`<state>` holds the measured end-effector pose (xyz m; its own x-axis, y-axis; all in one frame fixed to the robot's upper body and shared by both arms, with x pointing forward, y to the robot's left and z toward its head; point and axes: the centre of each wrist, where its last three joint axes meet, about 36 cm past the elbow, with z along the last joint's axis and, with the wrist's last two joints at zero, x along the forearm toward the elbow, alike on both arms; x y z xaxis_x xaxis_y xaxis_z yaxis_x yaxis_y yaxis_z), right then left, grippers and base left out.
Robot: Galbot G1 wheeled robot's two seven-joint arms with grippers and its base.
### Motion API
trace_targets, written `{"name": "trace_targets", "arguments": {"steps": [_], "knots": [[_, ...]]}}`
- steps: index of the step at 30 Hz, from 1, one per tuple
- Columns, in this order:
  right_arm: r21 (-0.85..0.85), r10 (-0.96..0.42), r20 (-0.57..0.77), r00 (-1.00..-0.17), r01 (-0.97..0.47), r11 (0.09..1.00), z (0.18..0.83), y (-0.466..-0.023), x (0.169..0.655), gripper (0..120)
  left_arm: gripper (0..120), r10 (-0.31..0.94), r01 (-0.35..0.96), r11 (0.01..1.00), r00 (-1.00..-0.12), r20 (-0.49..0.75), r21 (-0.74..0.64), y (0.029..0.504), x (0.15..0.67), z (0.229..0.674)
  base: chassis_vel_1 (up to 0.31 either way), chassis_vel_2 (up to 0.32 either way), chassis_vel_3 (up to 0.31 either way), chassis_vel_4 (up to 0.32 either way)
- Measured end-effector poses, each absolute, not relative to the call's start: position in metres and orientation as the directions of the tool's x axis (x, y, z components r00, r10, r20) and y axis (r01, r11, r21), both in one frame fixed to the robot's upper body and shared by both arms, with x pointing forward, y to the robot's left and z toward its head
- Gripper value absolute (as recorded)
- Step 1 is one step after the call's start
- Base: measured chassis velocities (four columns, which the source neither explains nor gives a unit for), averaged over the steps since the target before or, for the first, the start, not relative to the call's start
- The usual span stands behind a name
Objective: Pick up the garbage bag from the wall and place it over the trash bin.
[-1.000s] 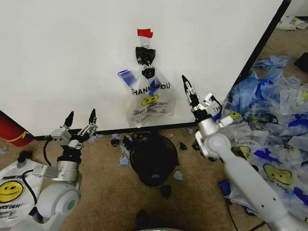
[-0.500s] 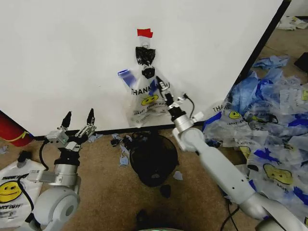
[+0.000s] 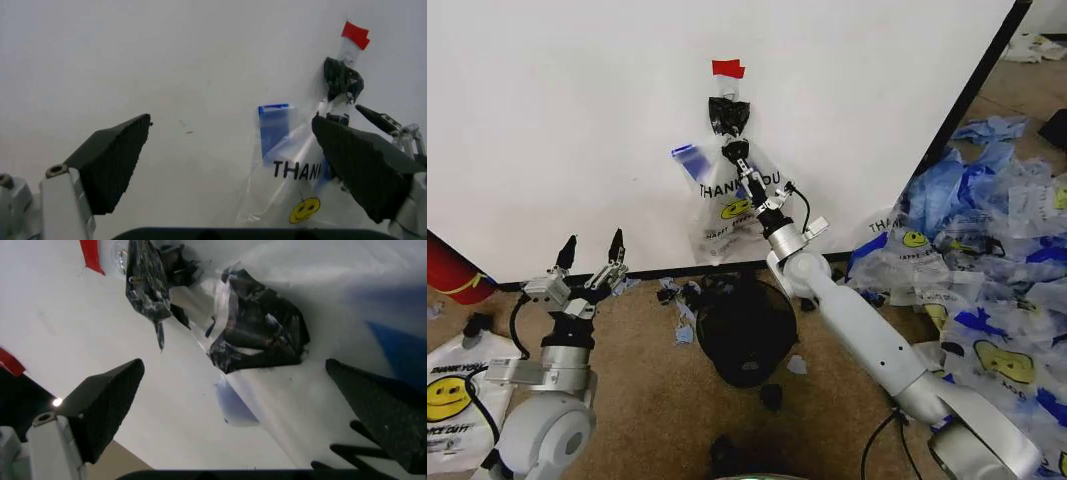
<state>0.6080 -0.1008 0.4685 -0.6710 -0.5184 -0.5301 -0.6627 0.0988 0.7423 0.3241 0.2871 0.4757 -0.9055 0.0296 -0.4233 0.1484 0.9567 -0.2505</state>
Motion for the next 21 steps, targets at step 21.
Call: {"name": "trace_targets", "arguments": {"steps": [21], "knots": [[0.686, -0.525, -0.561, -0.64, -0.715, 0.138, 0.468, -0.111, 0.627, 98, 95, 0.026, 0.148, 0.953, -0.91, -0.414, -0.265, 0.282, 0.318, 0.469, 0.0, 0.0, 0.0, 0.0]]}}
